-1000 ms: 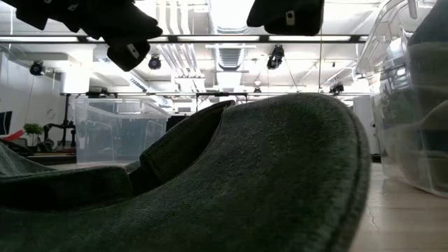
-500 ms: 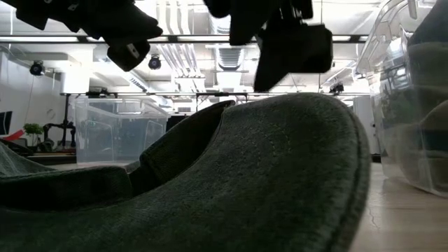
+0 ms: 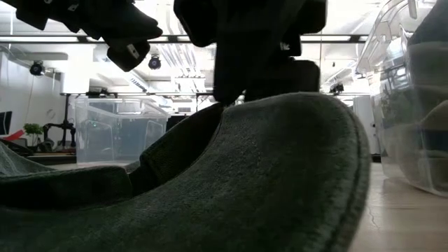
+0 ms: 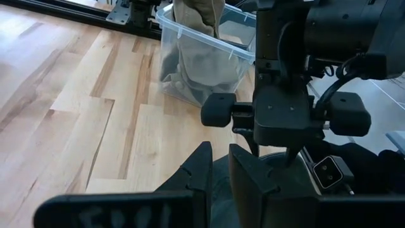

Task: Pick & Place hat
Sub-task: Put the right black cap into the top transparent bin

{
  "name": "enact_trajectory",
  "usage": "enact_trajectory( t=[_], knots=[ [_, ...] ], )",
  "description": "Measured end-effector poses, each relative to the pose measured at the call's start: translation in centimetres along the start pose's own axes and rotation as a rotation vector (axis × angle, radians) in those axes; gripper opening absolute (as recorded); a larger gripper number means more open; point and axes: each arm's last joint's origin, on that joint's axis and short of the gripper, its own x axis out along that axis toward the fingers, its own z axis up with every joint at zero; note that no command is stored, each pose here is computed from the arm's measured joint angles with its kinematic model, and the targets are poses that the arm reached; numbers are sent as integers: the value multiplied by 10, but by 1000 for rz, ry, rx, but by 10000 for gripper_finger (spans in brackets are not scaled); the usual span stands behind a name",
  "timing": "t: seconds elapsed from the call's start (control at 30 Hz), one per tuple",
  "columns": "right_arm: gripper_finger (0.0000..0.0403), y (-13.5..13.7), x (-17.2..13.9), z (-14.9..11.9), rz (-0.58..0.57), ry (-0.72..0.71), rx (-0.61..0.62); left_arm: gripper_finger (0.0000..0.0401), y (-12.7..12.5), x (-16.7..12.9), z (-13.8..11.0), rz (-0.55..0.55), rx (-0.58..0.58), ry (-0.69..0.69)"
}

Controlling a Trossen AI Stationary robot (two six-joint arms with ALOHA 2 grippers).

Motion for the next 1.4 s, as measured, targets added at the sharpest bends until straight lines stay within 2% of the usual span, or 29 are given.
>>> enact_trajectory(
  t=[0.13, 0.37, 0.67, 0.87, 1.13, 1.27, 1.4],
  knots=[
    [142, 1, 0, 2, 14, -13, -38, 46, 0, 0, 0, 0, -5, 0],
    [22, -1, 1, 1, 14, -11, -90, 46, 0, 0, 0, 0, -6, 0],
    [12, -9, -7, 7, -40, -17, -116, 46, 0, 0, 0, -1, -28, -1],
    [12, -15, -36, 20, -157, -88, -139, 46, -4, -1, 9, -37, -38, -96],
    [12, -28, -92, 41, -414, -207, -175, 46, -9, -18, 28, -92, -46, -243],
    [12, -33, -131, 53, -559, -298, -175, 46, -13, -32, 39, -131, -44, -331],
    [12, -33, -172, 60, -699, -386, -173, 46, -13, -39, 42, -139, -39, -357]
  ],
)
